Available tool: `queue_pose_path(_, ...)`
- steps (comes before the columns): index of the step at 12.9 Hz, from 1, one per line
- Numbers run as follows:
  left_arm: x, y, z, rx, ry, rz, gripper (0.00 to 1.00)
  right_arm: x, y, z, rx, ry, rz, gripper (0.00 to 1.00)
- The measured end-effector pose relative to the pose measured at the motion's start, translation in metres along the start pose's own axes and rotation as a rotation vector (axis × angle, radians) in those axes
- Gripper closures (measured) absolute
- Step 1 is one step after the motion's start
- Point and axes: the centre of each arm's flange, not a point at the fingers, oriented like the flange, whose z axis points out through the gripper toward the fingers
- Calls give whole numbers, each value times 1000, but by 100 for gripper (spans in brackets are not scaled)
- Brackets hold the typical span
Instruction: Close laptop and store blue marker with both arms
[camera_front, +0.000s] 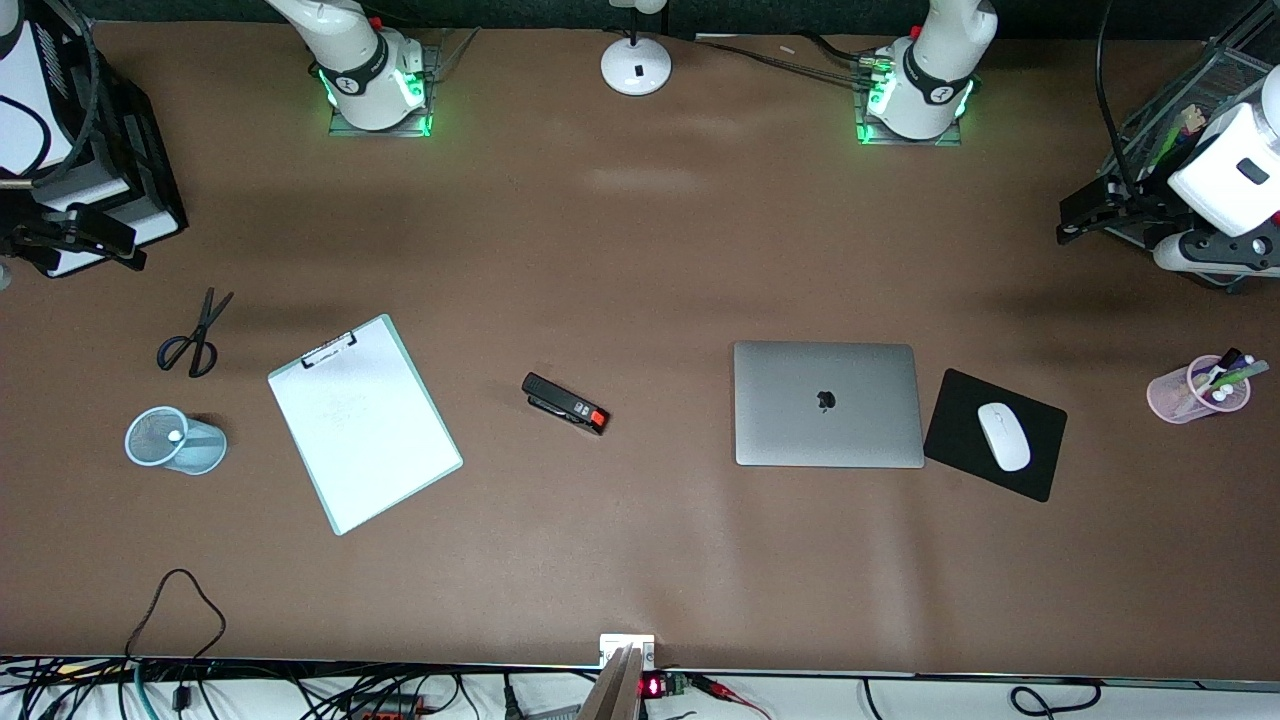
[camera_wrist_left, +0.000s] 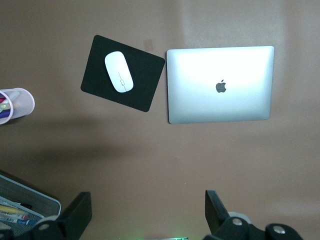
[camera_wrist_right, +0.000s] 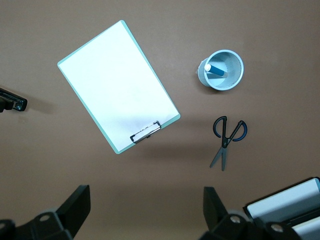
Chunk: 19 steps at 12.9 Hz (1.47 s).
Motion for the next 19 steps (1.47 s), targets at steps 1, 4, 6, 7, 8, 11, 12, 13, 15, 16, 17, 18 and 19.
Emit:
queue_pose_path(1, 0, 0, 0, 0, 0, 0, 0, 0, -1, 0, 0, -4, 0, 0)
queue_pose_path(4, 0, 0, 0, 0, 0, 0, 0, -2, -4, 2, 10, -23, 0, 0)
queue_pose_path(6, 0, 0, 0, 0, 0, 0, 0, -3, -5, 2, 13, -28, -1, 0)
queue_pose_path(7, 0, 0, 0, 0, 0, 0, 0, -3, -6, 2, 14, -29, -2, 0)
queue_pose_path(8, 0, 0, 0, 0, 0, 0, 0, -3, -7, 2, 14, -29, -4, 0)
queue_pose_path(11, 0, 0, 0, 0, 0, 0, 0, -3, -8, 2, 14, -29, -6, 0)
queue_pose_path(12, 0, 0, 0, 0, 0, 0, 0, -3, -8, 2, 14, -29, -6, 0)
queue_pose_path(13, 0, 0, 0, 0, 0, 0, 0, -3, -8, 2, 14, -29, -6, 0)
queue_pose_path(15, 0, 0, 0, 0, 0, 0, 0, -3, -8, 2, 14, -29, -6, 0)
queue_pose_path(16, 0, 0, 0, 0, 0, 0, 0, -3, -8, 2, 14, -29, -6, 0)
queue_pose_path(17, 0, 0, 0, 0, -1, 0, 0, -3, -8, 2, 14, -29, -6, 0)
queue_pose_path(18, 0, 0, 1, 0, -1, 0, 0, -3, -8, 2, 14, -29, -6, 0)
queue_pose_path(19, 0, 0, 1, 0, -1, 0, 0, -3, -8, 2, 14, -29, -6, 0)
